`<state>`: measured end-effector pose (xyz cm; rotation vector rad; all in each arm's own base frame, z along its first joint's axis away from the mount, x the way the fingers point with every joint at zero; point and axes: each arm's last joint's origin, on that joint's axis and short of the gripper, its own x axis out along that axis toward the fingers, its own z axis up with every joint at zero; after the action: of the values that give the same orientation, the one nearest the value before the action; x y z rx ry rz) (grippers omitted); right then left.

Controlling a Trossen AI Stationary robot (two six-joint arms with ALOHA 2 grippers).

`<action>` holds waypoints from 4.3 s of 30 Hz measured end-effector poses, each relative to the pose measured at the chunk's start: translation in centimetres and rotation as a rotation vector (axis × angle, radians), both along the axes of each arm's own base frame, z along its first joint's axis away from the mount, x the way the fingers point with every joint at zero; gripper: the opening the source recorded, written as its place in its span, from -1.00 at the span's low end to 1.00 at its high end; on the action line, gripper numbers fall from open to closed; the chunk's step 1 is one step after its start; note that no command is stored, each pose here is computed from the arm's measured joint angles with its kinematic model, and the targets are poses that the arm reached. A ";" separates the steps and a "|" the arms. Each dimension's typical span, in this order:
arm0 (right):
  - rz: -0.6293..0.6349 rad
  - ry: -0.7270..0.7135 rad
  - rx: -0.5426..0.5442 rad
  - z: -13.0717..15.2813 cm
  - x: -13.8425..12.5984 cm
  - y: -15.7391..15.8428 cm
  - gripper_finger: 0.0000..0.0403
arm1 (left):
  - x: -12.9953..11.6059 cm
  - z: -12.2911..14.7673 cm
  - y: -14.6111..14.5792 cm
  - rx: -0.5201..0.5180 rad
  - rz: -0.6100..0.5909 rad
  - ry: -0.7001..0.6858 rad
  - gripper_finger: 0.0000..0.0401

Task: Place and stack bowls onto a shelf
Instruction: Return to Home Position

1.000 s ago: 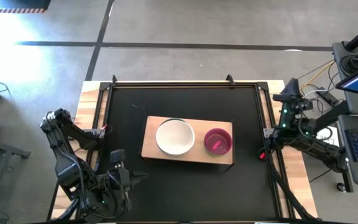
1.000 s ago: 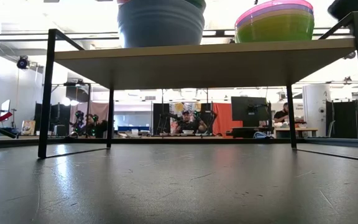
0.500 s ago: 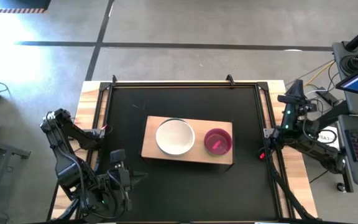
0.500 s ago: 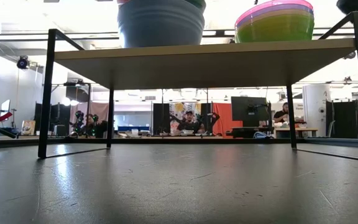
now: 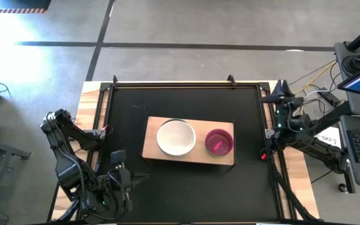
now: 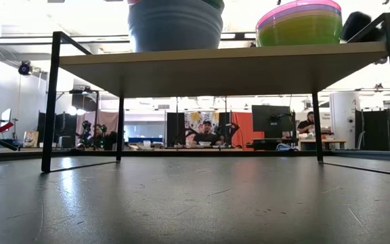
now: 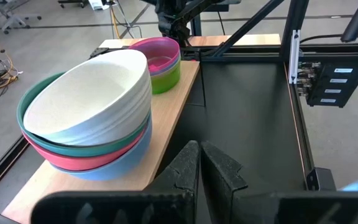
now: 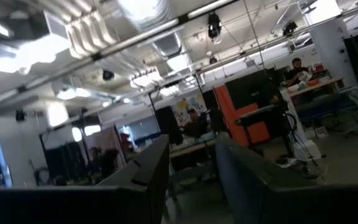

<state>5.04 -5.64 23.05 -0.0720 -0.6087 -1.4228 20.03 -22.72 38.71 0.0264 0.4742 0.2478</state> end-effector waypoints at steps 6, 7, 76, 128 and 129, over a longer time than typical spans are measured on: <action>0.000 0.123 0.075 -1.0 0.7 -0.4 -0.39 | 0.0 0.0 0.0 0.002 -0.001 0.001 -1.00; -0.001 0.137 0.082 -1.2 0.7 -0.4 -0.39 | 0.0 0.0 0.0 0.002 -0.001 0.001 -1.00; 0.000 0.526 0.320 -5.3 1.9 -1.2 -0.39 | -5.4 -15.0 17.2 -0.159 0.181 -0.241 -1.00; 0.000 0.532 0.324 -5.4 1.9 -1.2 -0.39 | -11.0 -20.5 25.3 0.172 0.561 -0.571 -1.00; 0.000 0.531 0.324 -5.4 1.9 -1.2 -0.39 | -11.0 -20.5 25.3 0.172 0.561 -0.571 -1.00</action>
<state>6.94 -6.80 17.70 -0.1845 0.0594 -1.4094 9.07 2.62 18.21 -0.0110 -0.1225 0.8202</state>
